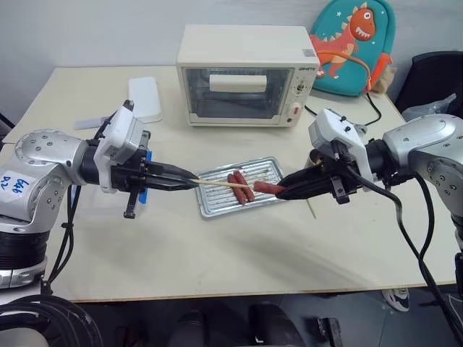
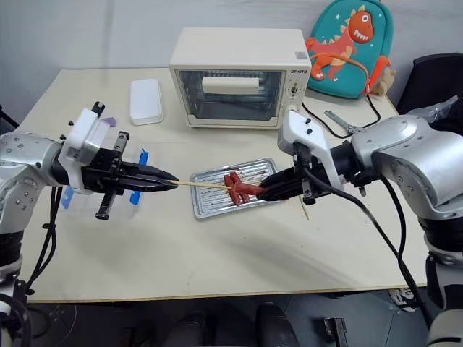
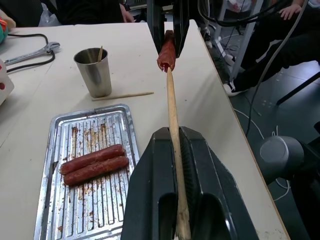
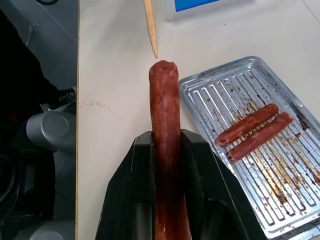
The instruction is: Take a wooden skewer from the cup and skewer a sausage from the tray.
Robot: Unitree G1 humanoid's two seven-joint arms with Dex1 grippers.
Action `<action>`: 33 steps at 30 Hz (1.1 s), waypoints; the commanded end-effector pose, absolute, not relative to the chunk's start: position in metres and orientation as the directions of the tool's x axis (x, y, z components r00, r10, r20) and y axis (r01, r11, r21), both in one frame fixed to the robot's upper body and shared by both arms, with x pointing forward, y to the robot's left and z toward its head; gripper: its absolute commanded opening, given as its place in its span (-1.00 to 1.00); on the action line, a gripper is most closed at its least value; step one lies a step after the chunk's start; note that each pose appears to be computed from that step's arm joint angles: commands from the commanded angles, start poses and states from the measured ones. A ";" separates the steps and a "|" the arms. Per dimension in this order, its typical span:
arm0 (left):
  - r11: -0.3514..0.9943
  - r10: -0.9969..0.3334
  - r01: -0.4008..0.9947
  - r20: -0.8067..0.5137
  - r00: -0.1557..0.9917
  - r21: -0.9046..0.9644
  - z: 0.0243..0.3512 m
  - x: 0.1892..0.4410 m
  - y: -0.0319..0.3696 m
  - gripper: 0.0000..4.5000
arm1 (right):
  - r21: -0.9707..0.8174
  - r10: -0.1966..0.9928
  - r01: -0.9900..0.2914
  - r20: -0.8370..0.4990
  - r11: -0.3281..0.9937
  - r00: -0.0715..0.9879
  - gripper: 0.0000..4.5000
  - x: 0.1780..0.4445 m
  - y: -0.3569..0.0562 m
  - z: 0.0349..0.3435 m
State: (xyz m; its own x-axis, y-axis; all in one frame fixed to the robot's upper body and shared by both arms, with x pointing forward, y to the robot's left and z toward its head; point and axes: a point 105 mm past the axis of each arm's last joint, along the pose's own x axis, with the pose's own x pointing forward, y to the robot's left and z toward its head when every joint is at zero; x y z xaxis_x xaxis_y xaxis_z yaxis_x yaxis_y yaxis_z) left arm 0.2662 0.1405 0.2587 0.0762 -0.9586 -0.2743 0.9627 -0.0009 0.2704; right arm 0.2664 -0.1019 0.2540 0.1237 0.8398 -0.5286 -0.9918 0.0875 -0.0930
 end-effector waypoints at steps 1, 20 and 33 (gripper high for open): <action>-0.043 -0.960 0.944 -0.277 0.051 0.326 0.269 0.261 0.132 -1.00 | -0.130 0.847 -0.990 -0.519 0.050 0.111 -0.68 0.260 -0.096 0.262; -0.132 -0.949 0.933 -0.315 -0.022 0.334 0.258 0.271 0.114 -1.00 | -0.153 0.850 -0.988 -0.524 -0.037 0.049 -0.68 0.251 -0.079 0.265; -0.136 -0.955 0.930 -0.296 -0.031 0.342 0.254 0.277 0.106 -1.00 | -0.154 0.848 -0.988 -0.527 -0.031 0.055 -0.55 0.254 -0.080 0.263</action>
